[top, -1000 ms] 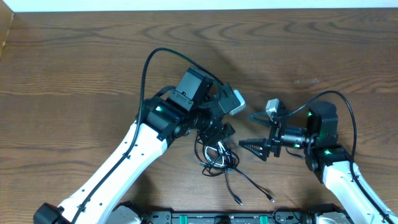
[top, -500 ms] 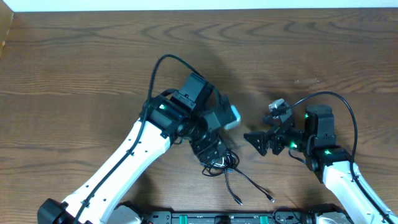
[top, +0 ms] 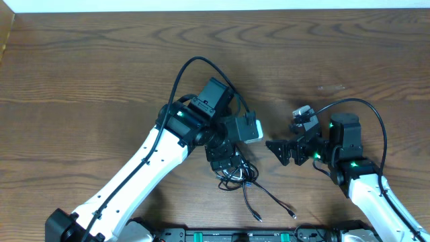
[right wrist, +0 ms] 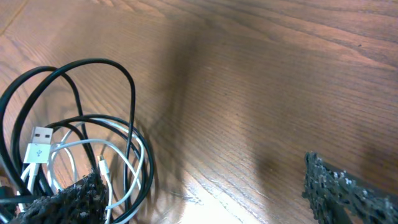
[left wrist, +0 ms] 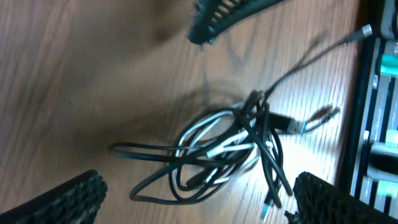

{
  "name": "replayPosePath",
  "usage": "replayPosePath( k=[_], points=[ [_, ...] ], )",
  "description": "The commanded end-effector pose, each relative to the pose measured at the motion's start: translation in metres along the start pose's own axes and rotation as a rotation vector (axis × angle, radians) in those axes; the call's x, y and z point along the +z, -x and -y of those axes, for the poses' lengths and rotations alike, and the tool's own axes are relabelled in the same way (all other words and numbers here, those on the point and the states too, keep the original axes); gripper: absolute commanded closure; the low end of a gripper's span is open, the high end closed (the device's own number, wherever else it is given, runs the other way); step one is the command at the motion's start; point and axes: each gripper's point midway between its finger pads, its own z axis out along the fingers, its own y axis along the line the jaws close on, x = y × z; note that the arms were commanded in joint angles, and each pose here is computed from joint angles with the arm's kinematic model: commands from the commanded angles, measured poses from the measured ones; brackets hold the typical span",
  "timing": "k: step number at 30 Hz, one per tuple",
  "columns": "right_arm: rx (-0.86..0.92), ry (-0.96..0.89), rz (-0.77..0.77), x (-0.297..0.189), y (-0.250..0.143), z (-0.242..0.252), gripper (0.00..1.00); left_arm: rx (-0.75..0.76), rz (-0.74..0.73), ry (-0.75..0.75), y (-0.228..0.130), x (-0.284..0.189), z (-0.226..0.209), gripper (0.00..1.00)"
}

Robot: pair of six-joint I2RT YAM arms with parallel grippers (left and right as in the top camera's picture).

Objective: Untangle cables

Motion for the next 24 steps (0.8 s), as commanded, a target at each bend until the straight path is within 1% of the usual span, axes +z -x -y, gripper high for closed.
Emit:
replayPosePath(
  k=[1,4,9,14,19,24],
  points=[
    [0.005,-0.017,0.002,0.0,0.002,0.002,0.01,0.185,-0.038,-0.054,-0.008,0.005,0.011,0.03],
    [0.006,-0.031,0.002,0.0,0.002,0.005,0.01,0.292,-0.071,-0.104,-0.016,0.011,0.019,0.03],
    [0.022,-0.052,0.013,-0.004,0.004,0.012,0.01,0.347,-0.101,-0.16,-0.019,0.024,0.027,0.03],
    [0.037,-0.07,0.023,-0.007,0.005,0.019,0.01,0.405,-0.03,-0.275,-0.007,0.037,0.047,0.03],
    [0.039,-0.071,0.022,-0.007,0.005,0.02,0.01,0.404,-0.047,-0.312,-0.008,0.054,0.049,0.03],
    [0.041,-0.07,0.02,-0.007,0.004,0.02,0.01,0.374,-0.089,-0.362,-0.018,0.072,0.049,0.03]
  ],
)
